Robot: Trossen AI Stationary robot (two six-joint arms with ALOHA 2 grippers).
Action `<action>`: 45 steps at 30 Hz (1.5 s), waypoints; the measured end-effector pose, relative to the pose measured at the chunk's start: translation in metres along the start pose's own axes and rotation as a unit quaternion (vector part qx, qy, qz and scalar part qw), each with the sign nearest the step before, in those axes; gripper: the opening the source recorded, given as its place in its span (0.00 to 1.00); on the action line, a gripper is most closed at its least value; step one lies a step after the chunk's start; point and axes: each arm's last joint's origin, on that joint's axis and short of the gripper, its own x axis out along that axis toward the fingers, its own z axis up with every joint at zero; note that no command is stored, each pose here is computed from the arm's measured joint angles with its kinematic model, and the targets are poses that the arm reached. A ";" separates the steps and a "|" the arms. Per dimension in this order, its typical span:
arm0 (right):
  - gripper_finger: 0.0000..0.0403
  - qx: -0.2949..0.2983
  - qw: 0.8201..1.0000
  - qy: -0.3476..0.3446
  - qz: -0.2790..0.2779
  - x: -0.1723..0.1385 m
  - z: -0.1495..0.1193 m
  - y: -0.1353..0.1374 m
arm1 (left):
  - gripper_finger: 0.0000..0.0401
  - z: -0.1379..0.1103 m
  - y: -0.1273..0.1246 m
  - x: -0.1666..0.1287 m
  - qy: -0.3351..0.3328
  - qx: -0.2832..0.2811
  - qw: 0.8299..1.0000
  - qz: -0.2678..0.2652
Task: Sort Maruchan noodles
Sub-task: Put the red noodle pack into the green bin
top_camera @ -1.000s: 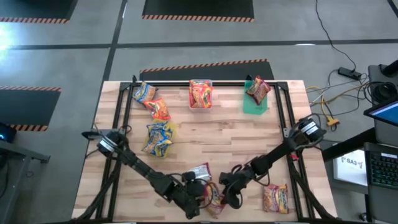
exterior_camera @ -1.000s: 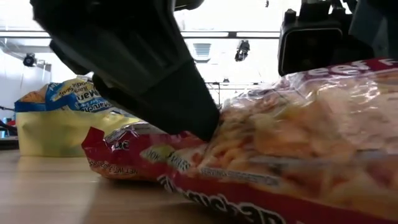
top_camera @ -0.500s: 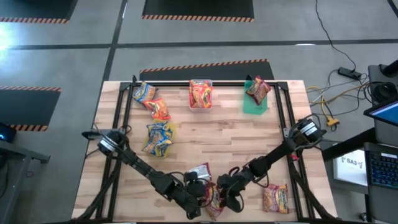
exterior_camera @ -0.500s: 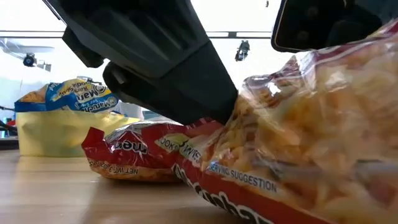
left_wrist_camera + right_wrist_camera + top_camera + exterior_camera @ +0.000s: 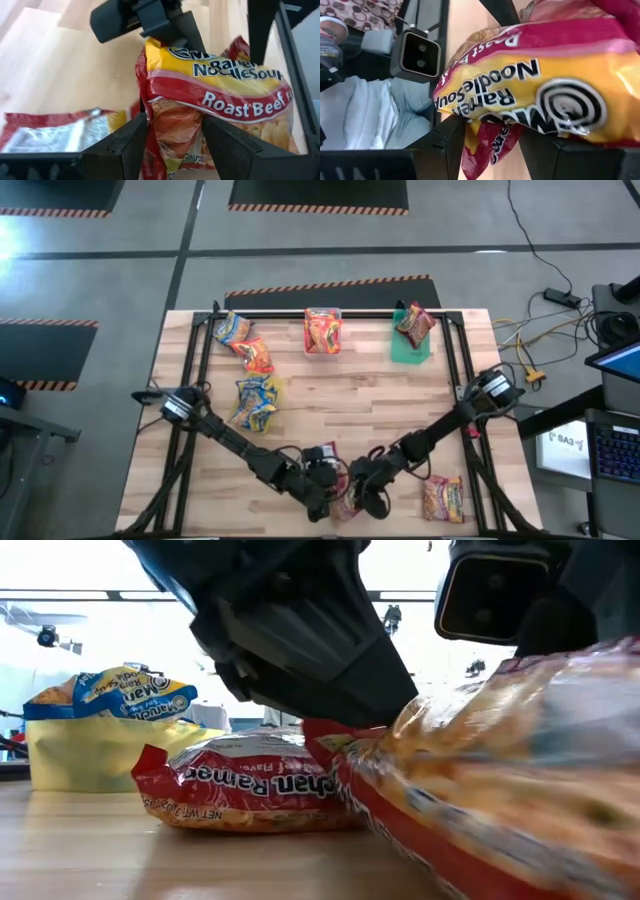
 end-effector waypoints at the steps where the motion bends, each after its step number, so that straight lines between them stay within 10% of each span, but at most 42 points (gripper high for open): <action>1: 0.39 0.002 1.000 0.002 -0.002 -0.001 0.001 -0.001 | 0.45 0.001 0.002 0.001 0.000 -0.001 1.000 0.002; 16: 0.38 -0.002 0.999 0.017 -0.046 -0.039 0.022 -0.003 | 0.45 0.029 0.031 -0.003 -0.014 0.059 0.998 0.027; 45: 0.38 0.049 0.957 -0.039 -0.285 -0.181 0.083 -0.086 | 0.45 0.123 0.212 0.011 -0.127 0.025 0.977 0.172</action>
